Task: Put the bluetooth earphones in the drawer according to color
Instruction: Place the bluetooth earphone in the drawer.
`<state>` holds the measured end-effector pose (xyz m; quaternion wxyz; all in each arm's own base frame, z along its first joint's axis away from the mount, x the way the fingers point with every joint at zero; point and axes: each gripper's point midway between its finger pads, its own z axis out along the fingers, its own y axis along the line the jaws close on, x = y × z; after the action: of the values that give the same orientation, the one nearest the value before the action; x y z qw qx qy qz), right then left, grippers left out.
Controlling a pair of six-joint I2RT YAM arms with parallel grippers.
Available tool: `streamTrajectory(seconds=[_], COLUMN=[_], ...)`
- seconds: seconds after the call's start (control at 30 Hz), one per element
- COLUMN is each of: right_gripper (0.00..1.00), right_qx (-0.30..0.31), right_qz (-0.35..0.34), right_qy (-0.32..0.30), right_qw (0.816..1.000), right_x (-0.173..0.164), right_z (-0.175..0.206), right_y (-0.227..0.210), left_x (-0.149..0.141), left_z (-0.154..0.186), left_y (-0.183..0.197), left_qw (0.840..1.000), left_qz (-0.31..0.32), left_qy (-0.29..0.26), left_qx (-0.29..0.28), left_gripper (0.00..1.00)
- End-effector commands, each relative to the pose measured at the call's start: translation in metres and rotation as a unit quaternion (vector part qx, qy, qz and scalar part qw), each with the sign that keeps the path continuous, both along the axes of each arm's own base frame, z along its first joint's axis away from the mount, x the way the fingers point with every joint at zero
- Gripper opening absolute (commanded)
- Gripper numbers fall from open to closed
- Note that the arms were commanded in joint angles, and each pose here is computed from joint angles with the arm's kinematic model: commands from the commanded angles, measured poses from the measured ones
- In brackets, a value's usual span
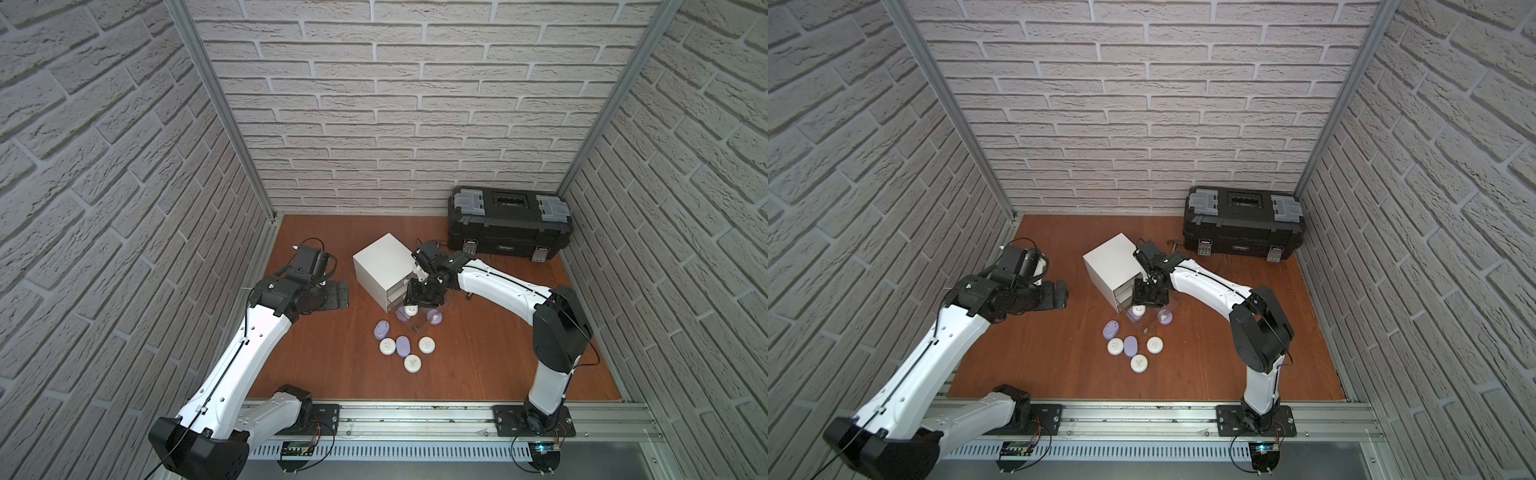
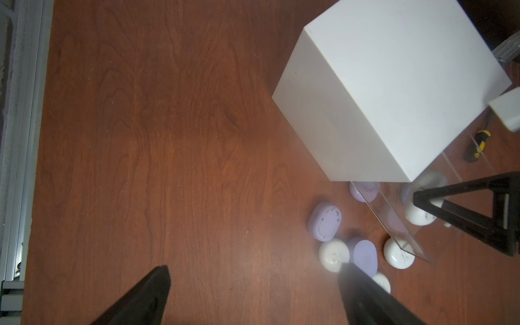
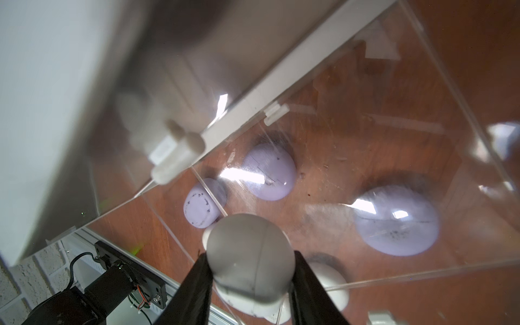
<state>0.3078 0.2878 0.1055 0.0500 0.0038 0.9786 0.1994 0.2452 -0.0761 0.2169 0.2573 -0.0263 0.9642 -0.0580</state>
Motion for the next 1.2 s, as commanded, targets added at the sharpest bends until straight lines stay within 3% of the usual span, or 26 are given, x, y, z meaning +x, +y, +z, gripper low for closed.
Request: streamTrajectory(seconds=[0.0,0.93,1.17], right_gripper=[0.37,0.51,0.51], right_qx=[-0.003,-0.032,-0.027], right_qz=[0.004,0.013,0.012], right_qy=[-0.002,0.013,-0.01], right_qw=[1.0,0.999,1.0], right_x=[0.0,-0.009,-0.007], right_z=[0.001,-0.016,0.003], right_y=[0.008,0.011,0.009], left_x=[-0.004,-0.009,-0.01], left_z=[0.0,-0.005,-0.004], left_y=[0.002,0.004,0.004], left_qw=[1.0,1.0,1.0], left_qz=[0.0,0.001,0.002], left_qy=[0.0,0.005,0.003], left_qx=[0.005,0.006,0.004], left_gripper=[0.98,0.98,0.98])
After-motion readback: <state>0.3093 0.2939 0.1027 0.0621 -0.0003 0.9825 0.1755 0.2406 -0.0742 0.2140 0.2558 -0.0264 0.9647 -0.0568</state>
